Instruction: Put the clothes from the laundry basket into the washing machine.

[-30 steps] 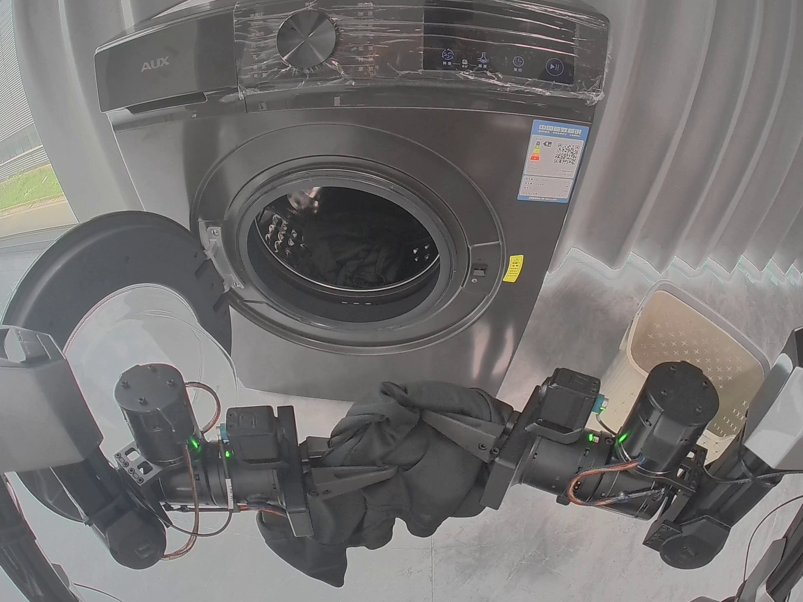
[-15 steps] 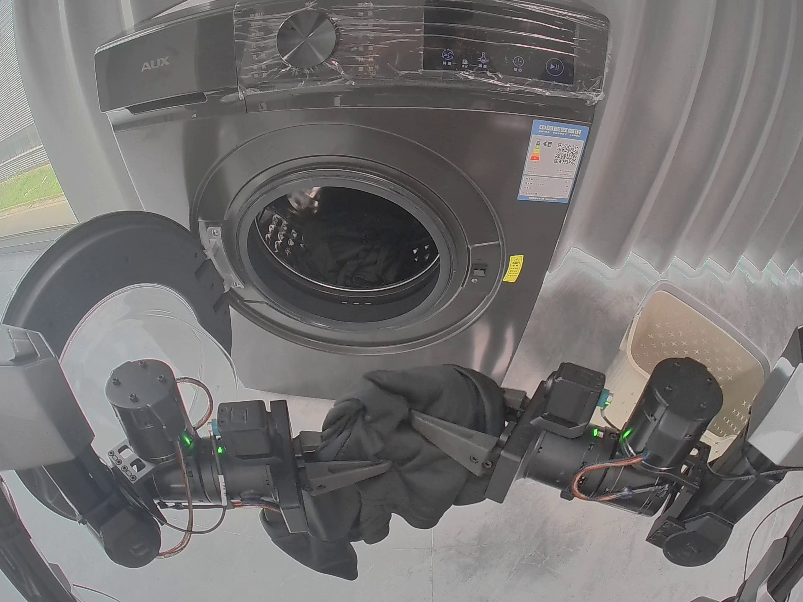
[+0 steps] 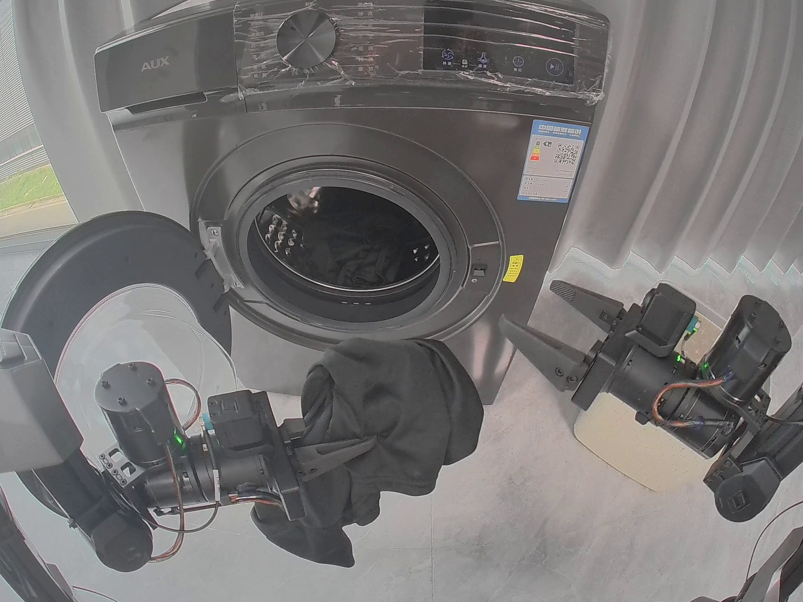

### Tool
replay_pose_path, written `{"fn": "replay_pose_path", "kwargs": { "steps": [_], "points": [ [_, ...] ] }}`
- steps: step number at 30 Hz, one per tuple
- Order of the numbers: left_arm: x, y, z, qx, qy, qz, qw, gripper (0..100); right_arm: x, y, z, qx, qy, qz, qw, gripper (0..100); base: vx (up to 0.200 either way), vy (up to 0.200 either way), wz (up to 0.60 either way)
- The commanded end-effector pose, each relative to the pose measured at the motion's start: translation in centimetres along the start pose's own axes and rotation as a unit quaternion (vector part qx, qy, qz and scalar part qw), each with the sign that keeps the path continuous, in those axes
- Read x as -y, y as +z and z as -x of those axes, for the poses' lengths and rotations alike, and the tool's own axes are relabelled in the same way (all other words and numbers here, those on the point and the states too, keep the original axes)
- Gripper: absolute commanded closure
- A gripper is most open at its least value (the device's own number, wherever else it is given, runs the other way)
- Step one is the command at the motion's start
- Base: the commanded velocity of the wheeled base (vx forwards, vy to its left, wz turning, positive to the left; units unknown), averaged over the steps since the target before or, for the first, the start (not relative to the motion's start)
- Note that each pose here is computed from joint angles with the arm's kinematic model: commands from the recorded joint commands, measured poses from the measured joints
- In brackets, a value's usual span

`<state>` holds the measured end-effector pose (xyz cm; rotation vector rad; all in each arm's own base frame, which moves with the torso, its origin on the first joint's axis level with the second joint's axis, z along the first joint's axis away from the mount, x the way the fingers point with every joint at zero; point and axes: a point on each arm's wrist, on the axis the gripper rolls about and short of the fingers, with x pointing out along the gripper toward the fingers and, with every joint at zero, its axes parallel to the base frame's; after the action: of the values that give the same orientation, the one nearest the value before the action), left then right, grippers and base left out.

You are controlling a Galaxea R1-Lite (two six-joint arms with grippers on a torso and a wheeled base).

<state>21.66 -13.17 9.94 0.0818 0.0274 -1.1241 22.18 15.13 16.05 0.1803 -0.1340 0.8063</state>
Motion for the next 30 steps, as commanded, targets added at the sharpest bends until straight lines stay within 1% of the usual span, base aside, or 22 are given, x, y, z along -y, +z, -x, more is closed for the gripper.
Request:
{"fn": "replay_pose_path", "kwargs": {
  "steps": [1, 3, 4, 6, 8, 11, 13, 16, 17, 19, 21, 22, 23, 24, 25, 26, 27, 28, 29, 30],
  "points": [
    [0.5, -0.3, 0.0, -0.008, 0.01, 0.009, 0.9999, 100, 0.0, 1.4, 0.3, 0.027, -0.001, 0.008, 0.9996, 0, 0.0, 0.0, 0.0],
    [0.5, -0.3, -0.1, -0.011, 0.02, 0.015, 0.9996, 100, 0.0, 1.5, 0.2, 0.029, 0.0, 0.009, 0.9995, 0, 0.0, 0.0, 0.0],
    [0.5, -0.4, -0.1, -0.011, 0.021, 0.015, 0.9996, 100, 0.0, 1.5, 0.2, 0.029, 0.0, 0.009, 0.9995, 0, 0.0, 0.0, 0.0],
    [0.2, -0.7, -0.3, -0.018, 0.053, 0.027, 0.9981, 100, 0.0, 1.5, 0.3, 0.03, 0.002, 0.009, 0.9995, 0, 0.0, 0.0, 0.0],
    [0.0, -0.8, -0.4, -0.021, 0.079, 0.031, 0.9962, 100, 0.0, 1.7, 0.3, 0.033, 0.004, 0.01, 0.9994, 0, 0.0, 0.0, 0.0],
    [-0.1, -0.9, -0.4, -0.026, 0.105, 0.033, 0.9936, 100, -0.2, 2.2, 0.5, 0.04, 0.006, 0.012, 0.9991, 0, 0.0, 0.0, 0.0],
    [0.1, -1.2, -0.3, -0.033, 0.112, 0.036, 0.9925, 100, -0.3, 2.1, 0.6, 0.038, 0.007, 0.012, 0.9992, 0, 0.0, 0.0, 0.0],
    [0.2, -1.3, -0.6, -0.035, 0.123, 0.037, 0.9911, 100, -0.5, 1.9, 0.7, 0.033, 0.012, 0.009, 0.9993, 0, 0.0, 0.0, 0.0],
    [0.1, -1.4, -0.7, -0.036, 0.13, 0.037, 0.9901, 100, -0.6, 1.8, 0.7, 0.032, 0.013, 0.009, 0.9994, 0, 0.0, 0.0, 0.0],
    [-0.1, -1.3, -0.7, -0.036, 0.155, 0.036, 0.9866, 100, -0.7, 1.7, 0.8, 0.028, 0.016, 0.008, 0.9994, 0, 0.0, 0.0, 0.0],
    [-0.4, -1.3, -0.6, -0.039, 0.206, 0.035, 0.9772, 100, -1.1, 1.0, 1.2, 0.011, 0.021, 0.003, 0.9997, 0, 0.0, 0.0, 0.0],
    [-0.4, -1.4, -0.6, -0.041, 0.216, 0.036, 0.9748, 100, -1.2, 0.7, 1.4, 0.005, 0.022, 0.002, 0.9997, 0, 0.0, 0.0, 0.0],
    [-0.5, -1.4, -0.5, -0.043, 0.251, 0.043, 0.966, 100, -1.8, -0.2, 2.1, -0.018, 0.031, -0.001, 0.9994, 0, 0.0, 0.0, 0.0],
    [-0.6, -1.2, -0.5, -0.038, 0.273, 0.049, 0.9601, 100, -2.2, -0.8, 2.5, -0.033, 0.037, 0.0, 0.9988, 0, 0.0, 0.0, 0.0],
    [-0.6, -1.2, -0.5, -0.038, 0.273, 0.049, 0.9601, 100, -2.2, -0.8, 2.5, -0.033, 0.037, 0.0, 0.9988, 0, 0.0, 0.0, 0.0],
    [-1.2, -0.6, -0.9, -0.016, 0.318, 0.063, 0.9459, 100, -3.1, -2.2, 3.8, -0.073, 0.058, -0.002, 0.9957, 0, 0.0, 0.0, 0.0],
    [-1.7, -0.3, -1.3, -0.002, 0.337, 0.068, 0.939, 100, -3.5, -2.8, 4.4, -0.091, 0.071, -0.003, 0.9933, 0, 0.0, 0.0, 0.0],
    [-1.8, -0.2, -1.4, 0.002, 0.343, 0.069, 0.9368, 100, -3.6, -2.9, 4.6, -0.096, 0.075, -0.004, 0.9925, 0, 0.0, 0.0, 0.0],
    [-2.4, 0.1, -1.6, 0.014, 0.365, 0.073, 0.9279, 100, -4.2, -3.4, 5.2, -0.11, 0.094, -0.005, 0.9894, 0, 0.0, 0.0, 0.0],
    [-2.7, 0.1, -1.5, 0.014, 0.377, 0.074, 0.9233, 100, -4.5, -3.5, 5.4, -0.115, 0.102, -0.007, 0.9881, 0, 0.0, 0.0, 0.0]
  ]
}}
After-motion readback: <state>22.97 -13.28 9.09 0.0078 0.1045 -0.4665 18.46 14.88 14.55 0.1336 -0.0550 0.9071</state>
